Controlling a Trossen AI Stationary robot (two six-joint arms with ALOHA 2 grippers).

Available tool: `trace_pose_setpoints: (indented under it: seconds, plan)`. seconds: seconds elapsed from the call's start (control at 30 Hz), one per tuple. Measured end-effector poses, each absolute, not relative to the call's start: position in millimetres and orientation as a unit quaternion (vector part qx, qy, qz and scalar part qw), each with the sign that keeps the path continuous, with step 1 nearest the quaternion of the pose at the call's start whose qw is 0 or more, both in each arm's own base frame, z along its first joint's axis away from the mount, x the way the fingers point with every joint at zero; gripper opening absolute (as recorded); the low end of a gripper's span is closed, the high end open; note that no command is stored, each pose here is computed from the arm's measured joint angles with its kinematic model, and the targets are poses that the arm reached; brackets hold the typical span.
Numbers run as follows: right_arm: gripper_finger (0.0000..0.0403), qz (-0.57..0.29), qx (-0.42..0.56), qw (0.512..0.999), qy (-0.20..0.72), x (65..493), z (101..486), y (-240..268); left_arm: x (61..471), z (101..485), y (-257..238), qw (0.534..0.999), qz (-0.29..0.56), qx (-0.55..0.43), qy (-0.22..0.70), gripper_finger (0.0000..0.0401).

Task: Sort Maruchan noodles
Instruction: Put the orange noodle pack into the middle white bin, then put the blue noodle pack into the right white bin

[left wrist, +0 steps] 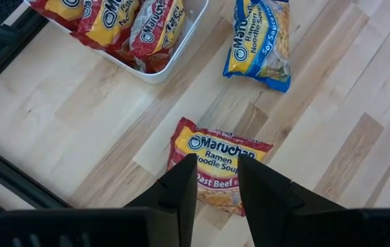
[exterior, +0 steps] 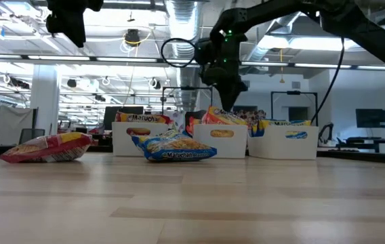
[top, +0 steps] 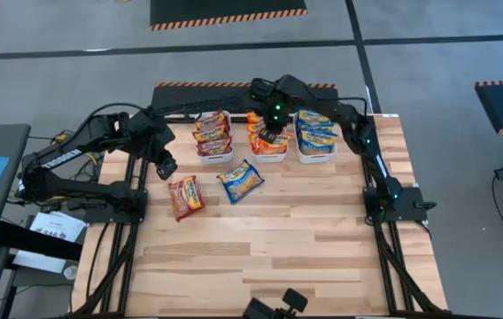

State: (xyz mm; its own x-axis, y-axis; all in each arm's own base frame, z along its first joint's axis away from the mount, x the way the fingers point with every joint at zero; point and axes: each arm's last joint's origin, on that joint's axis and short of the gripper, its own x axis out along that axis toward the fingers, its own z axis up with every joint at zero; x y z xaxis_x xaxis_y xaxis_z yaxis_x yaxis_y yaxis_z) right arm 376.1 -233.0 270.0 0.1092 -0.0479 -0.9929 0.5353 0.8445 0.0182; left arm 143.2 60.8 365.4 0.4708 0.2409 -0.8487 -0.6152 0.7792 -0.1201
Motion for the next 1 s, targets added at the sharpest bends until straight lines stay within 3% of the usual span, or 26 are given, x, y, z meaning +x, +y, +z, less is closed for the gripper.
trace_pose_setpoints:
  seconds: [0.47, 0.8, 1.0]
  plan:
    - [0.0082, -0.180, 0.166, 0.753, 0.611, 399.1, 264.5, -211.3, 143.1, 365.4, 60.9, 0.832, 0.257, -0.208, 0.446, 0.0091]
    - [0.0082, -0.188, 0.146, 0.749, 0.619, 407.0, 247.7, -211.3, 143.1, 365.4, 60.9, 0.832, 0.257, -0.209, 0.446, 0.0091]
    - [0.0082, -0.195, 0.143, 0.756, 0.608, 400.9, 274.0, -210.1, 143.1, 365.4, 60.9, 0.832, 0.257, -0.209, 0.446, 0.0091]
